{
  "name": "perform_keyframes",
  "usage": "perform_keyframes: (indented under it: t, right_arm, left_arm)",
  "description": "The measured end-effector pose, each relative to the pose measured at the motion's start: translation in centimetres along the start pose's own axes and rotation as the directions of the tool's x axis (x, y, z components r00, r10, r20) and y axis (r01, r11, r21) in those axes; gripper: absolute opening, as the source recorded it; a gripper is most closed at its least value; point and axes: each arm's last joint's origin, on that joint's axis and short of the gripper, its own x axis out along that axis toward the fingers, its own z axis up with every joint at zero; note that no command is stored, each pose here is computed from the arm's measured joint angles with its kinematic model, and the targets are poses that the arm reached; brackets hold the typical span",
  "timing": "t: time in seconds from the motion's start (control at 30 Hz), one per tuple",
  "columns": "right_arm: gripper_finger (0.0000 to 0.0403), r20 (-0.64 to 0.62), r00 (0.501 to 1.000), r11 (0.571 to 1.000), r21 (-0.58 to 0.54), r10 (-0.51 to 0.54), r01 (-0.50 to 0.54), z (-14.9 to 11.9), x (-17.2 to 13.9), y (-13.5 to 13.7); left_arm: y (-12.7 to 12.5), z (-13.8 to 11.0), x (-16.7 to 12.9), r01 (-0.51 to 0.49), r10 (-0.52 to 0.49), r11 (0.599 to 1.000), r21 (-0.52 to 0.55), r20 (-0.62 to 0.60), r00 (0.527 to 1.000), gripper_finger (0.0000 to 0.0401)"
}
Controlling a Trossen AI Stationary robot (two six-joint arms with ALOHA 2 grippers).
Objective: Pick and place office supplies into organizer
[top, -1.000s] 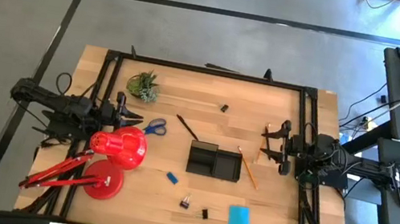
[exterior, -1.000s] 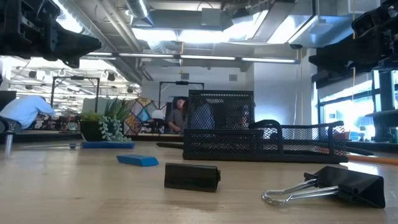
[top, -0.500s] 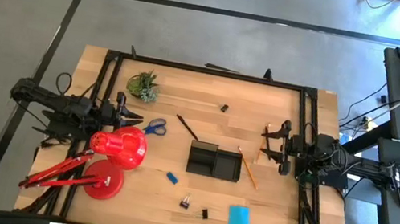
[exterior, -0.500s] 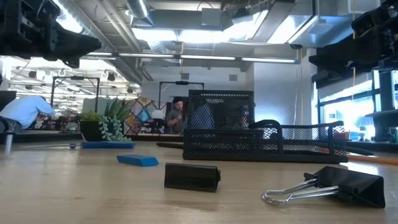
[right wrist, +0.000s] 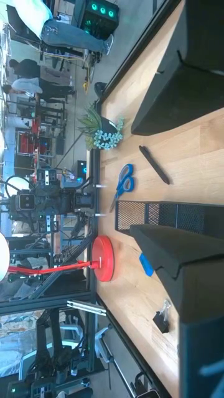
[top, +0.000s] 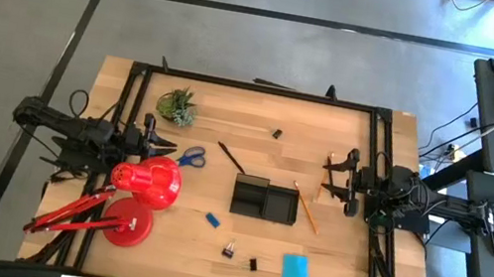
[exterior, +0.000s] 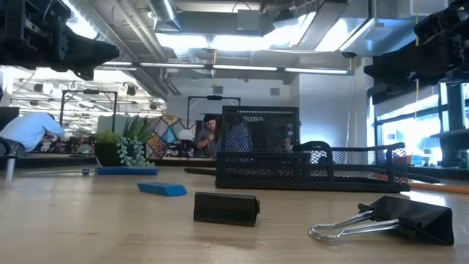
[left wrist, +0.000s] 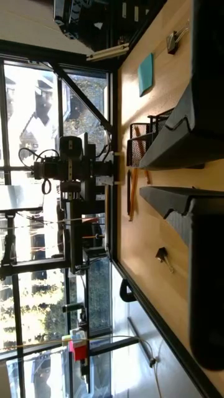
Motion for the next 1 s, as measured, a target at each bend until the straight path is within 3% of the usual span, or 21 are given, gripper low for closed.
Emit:
perform_keyframes:
  t: [1.0]
  right_arm:
    - [0.025,0.0,1.0,1.0,-0.025,0.0,0.0,-0.01,0.0,0.0]
  left_arm:
    - [0.0,0.0,0.0,0.0,0.0,1.0,0.0,0.0,1.0,0.0047]
